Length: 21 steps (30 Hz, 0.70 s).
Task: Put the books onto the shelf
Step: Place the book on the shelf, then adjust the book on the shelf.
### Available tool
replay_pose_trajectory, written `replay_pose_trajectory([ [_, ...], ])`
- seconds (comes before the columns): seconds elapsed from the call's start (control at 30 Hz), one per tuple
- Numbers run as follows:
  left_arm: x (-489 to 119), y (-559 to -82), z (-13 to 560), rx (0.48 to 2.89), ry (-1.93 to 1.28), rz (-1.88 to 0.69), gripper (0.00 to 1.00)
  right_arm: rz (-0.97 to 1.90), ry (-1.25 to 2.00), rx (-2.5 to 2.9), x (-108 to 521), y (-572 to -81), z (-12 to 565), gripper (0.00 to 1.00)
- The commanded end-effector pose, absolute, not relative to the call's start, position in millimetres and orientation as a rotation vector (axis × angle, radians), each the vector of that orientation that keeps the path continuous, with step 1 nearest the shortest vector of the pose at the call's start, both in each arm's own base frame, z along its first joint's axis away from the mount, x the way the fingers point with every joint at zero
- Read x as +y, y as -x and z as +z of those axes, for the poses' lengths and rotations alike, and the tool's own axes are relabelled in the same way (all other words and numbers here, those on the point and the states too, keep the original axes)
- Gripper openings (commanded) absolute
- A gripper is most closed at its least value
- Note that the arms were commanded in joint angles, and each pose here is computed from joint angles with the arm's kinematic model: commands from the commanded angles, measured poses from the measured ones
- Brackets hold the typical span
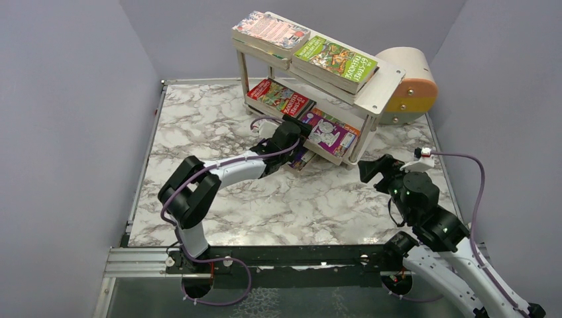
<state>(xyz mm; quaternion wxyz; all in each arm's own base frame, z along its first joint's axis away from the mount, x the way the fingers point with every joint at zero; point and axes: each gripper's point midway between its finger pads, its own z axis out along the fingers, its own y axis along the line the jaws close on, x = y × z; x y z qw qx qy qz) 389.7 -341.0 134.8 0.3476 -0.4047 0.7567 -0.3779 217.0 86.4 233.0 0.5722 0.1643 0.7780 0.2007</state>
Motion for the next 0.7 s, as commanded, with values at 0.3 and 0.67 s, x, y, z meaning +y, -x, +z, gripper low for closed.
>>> replay_pose_trajectory([
  [0.3, -354.6, -373.8, 142.2, 2.21, 1.054, -0.896, 0.99, 0.497, -0.38, 1.823, 94.2, -222.9, 231.3, 0.88],
  [0.67, -362.4, -373.6, 138.9, 2.257, 1.083, -0.887, 0.99, 0.493, -0.389, 1.823, 92.3, -221.8, 230.2, 0.88],
])
